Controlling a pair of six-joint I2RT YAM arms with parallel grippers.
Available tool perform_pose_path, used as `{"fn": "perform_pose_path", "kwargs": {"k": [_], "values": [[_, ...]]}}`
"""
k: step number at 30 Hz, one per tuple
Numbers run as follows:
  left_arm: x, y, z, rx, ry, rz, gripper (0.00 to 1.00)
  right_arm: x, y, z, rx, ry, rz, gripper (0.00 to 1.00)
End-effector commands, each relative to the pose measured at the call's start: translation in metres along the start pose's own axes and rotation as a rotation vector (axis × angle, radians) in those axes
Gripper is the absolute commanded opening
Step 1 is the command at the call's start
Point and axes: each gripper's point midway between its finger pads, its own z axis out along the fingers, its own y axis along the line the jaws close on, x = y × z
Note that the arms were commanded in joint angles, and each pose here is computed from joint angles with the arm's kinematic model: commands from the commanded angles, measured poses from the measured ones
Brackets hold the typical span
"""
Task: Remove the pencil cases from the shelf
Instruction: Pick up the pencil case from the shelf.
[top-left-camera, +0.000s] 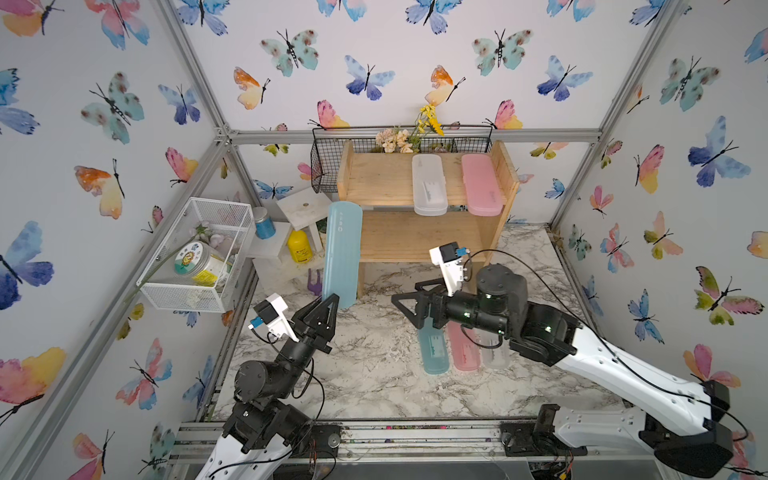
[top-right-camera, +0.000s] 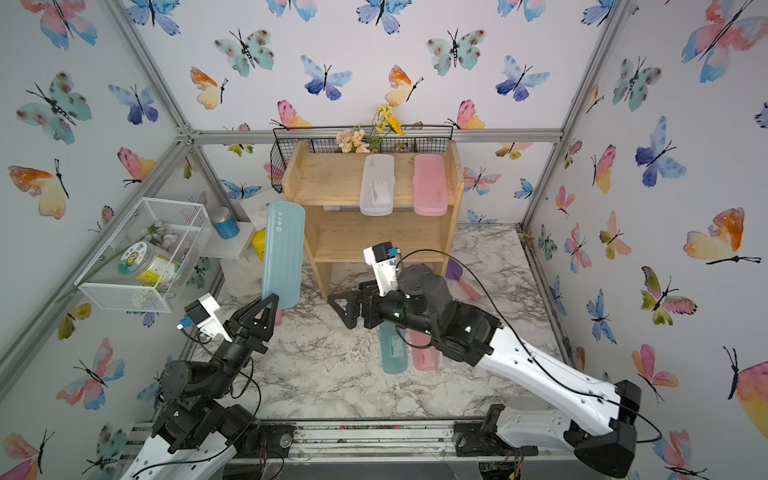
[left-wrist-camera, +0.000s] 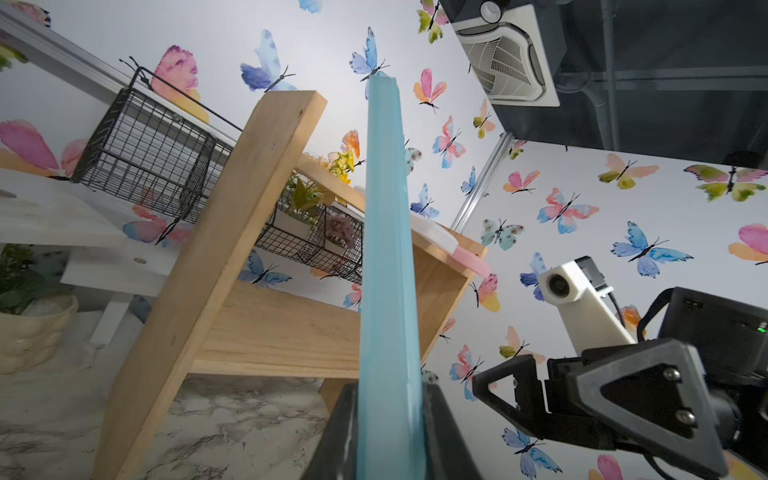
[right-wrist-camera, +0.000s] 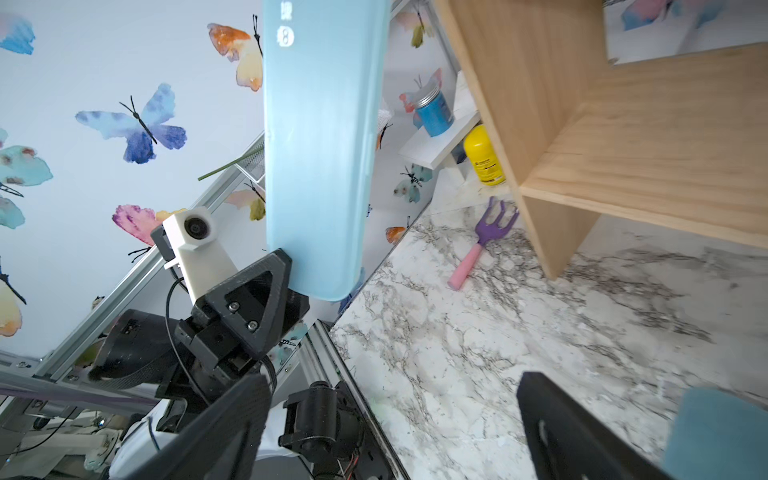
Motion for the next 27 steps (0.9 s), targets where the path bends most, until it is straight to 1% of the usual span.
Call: {"fn": "perform_pose_path", "kwargs": {"k": [1,7,13,19,22,27], "values": [[-0.013,0.003,-0.006,-0.035,-0.05,0.033,0.01,-0.024,0.014,0.02,-0.056,-0.097,0.041,0.99],[-0.011,0.006,-0.01,-0.055,-0.037,0.043,0.02,-0.041,0.039,0.056,-0.137,-0.085,0.041,0.99],[-0.01,0.01,-0.012,-0.076,-0.031,0.052,0.02,-0.051,0.052,0.086,-0.165,-0.08,0.044,0.99],[-0.008,0.012,-0.01,-0.085,-0.025,0.051,0.02,-0.052,0.047,0.108,-0.113,-0.053,0.041,0.99],[-0.008,0.013,-0.009,-0.088,-0.023,0.051,0.03,-0.052,0.039,0.116,-0.059,-0.043,0.04,0.99],[-0.007,0.013,-0.009,-0.09,-0.02,0.056,0.03,-0.049,0.038,0.127,-0.051,-0.031,0.04,0.99]]}}
